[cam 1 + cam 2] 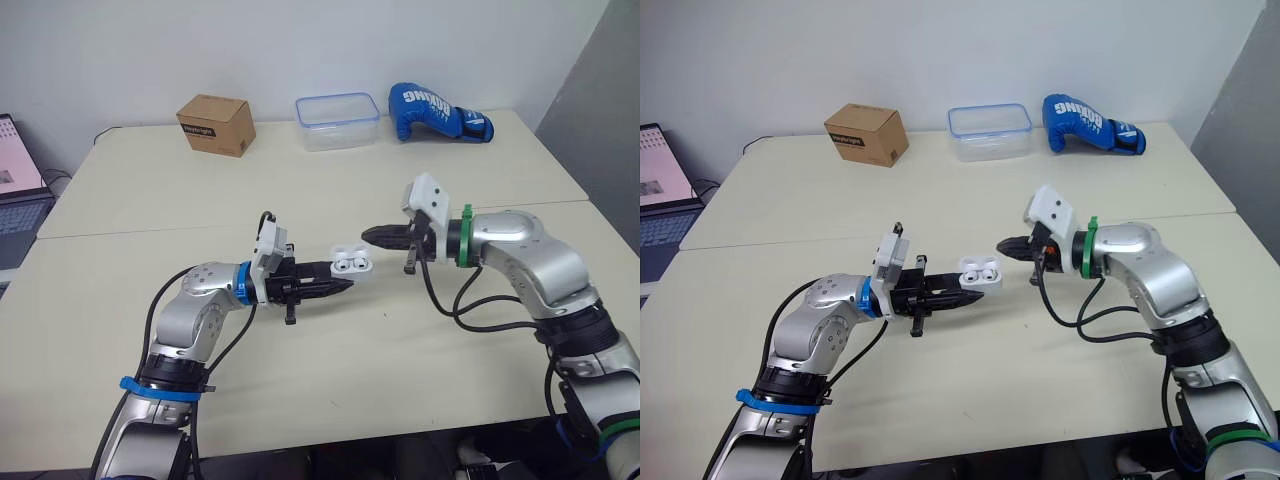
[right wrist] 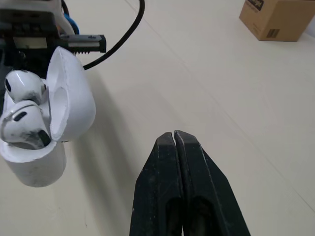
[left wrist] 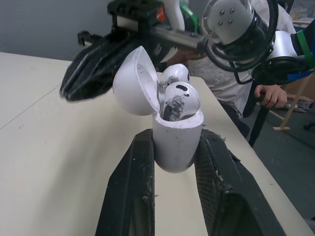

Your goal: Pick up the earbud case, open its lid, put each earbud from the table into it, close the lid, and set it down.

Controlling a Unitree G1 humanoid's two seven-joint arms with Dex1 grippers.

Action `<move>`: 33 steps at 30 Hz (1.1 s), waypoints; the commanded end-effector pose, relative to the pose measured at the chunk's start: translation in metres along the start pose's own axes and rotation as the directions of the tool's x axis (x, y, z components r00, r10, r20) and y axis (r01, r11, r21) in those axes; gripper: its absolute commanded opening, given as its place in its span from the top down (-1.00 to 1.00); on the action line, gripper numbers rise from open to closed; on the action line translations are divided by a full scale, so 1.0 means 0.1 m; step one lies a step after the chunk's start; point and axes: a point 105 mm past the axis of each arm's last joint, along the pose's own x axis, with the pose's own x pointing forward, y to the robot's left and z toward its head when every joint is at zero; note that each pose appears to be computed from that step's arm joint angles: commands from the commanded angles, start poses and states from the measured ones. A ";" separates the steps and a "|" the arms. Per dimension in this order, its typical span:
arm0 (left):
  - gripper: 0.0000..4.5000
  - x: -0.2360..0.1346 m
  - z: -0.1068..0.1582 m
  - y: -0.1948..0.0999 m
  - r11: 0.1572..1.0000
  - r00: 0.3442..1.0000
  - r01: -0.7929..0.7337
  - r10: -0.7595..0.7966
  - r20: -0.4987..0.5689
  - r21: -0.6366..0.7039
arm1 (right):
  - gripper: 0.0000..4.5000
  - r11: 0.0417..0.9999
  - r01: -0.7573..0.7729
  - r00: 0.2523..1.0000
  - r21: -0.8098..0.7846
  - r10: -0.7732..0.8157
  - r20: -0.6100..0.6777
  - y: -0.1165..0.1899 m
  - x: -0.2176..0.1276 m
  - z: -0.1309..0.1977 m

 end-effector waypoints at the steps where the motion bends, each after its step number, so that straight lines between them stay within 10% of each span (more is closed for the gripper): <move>1: 0.67 0.05 0.11 -0.03 0.999 0.999 0.031 -0.032 0.026 0.044 | 0.99 0.996 -0.022 0.999 -0.090 0.026 0.041 0.01 0.03 0.18; 33: 0.67 0.03 0.17 0.05 0.998 0.998 -0.018 0.021 0.053 -0.058 | 0.99 0.948 -0.179 0.979 -0.265 0.198 0.049 0.55 -0.08 0.31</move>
